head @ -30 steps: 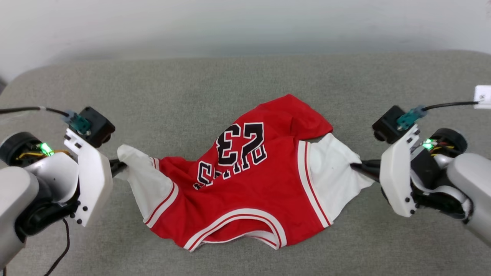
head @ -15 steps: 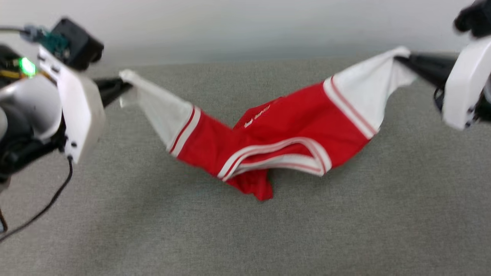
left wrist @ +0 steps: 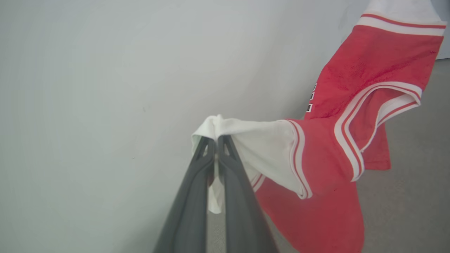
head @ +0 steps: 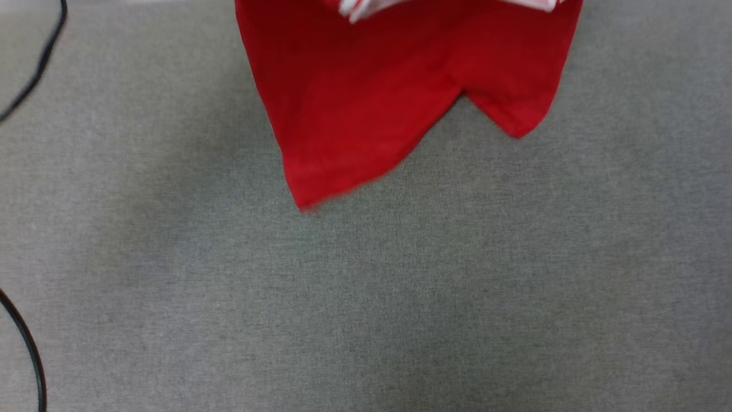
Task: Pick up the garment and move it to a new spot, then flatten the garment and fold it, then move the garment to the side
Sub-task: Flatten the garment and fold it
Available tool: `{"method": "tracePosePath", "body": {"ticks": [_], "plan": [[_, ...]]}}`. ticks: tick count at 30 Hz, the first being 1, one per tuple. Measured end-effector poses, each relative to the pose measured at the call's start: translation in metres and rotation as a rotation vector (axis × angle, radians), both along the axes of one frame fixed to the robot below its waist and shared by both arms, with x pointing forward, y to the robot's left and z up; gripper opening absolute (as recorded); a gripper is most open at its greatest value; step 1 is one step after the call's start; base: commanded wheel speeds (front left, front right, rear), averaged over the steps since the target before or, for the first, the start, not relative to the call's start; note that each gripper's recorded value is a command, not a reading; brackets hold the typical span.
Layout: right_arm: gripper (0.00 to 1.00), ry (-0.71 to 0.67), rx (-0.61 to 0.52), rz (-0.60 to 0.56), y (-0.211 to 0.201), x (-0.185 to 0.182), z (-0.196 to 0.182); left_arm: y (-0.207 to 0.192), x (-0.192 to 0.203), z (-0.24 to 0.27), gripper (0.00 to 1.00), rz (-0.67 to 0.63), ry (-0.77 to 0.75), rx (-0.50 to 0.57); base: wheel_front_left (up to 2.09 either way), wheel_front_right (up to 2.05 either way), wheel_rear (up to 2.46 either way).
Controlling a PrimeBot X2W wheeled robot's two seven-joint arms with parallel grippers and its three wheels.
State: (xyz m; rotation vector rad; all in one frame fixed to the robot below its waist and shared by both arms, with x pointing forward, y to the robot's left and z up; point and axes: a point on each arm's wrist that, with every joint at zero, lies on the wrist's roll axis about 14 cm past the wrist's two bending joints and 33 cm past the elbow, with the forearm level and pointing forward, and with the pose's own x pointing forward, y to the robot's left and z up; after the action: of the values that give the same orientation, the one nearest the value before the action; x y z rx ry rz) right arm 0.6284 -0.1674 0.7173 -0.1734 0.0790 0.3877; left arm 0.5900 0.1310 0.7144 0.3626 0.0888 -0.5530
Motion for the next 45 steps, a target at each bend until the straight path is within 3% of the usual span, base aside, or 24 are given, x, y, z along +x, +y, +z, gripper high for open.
{"method": "tracePosePath", "body": {"ticks": [12,16,24,31,38,45], "plan": [[0.0,-0.291,0.034,-0.05,0.007,0.06,0.054,-0.004,0.064,0.056,0.0,0.009,-0.292,-0.103,0.0,0.0,0.0],[0.0,-0.307,0.033,-0.053,0.011,0.07,0.051,0.004,0.078,0.062,0.0,0.04,-0.36,-0.089,0.0,0.0,0.0],[0.0,-0.269,0.023,-0.058,0.017,0.092,0.01,0.008,0.107,0.018,0.0,0.065,-0.339,-0.087,0.0,0.0,0.0],[0.0,-0.169,0.033,-0.042,0.022,0.089,-0.057,0.012,0.111,-0.04,0.0,0.078,-0.24,-0.145,0.0,0.0,0.0],[0.0,-0.089,0.084,-0.045,0.017,0.06,-0.106,0.024,0.088,-0.095,0.0,0.1,-0.148,-0.184,0.0,0.0,0.0],[0.0,0.019,0.076,-0.03,0.008,0.006,-0.153,0.042,0.037,-0.14,0.0,0.132,-0.054,-0.207,0.0,0.0,0.0]]}}
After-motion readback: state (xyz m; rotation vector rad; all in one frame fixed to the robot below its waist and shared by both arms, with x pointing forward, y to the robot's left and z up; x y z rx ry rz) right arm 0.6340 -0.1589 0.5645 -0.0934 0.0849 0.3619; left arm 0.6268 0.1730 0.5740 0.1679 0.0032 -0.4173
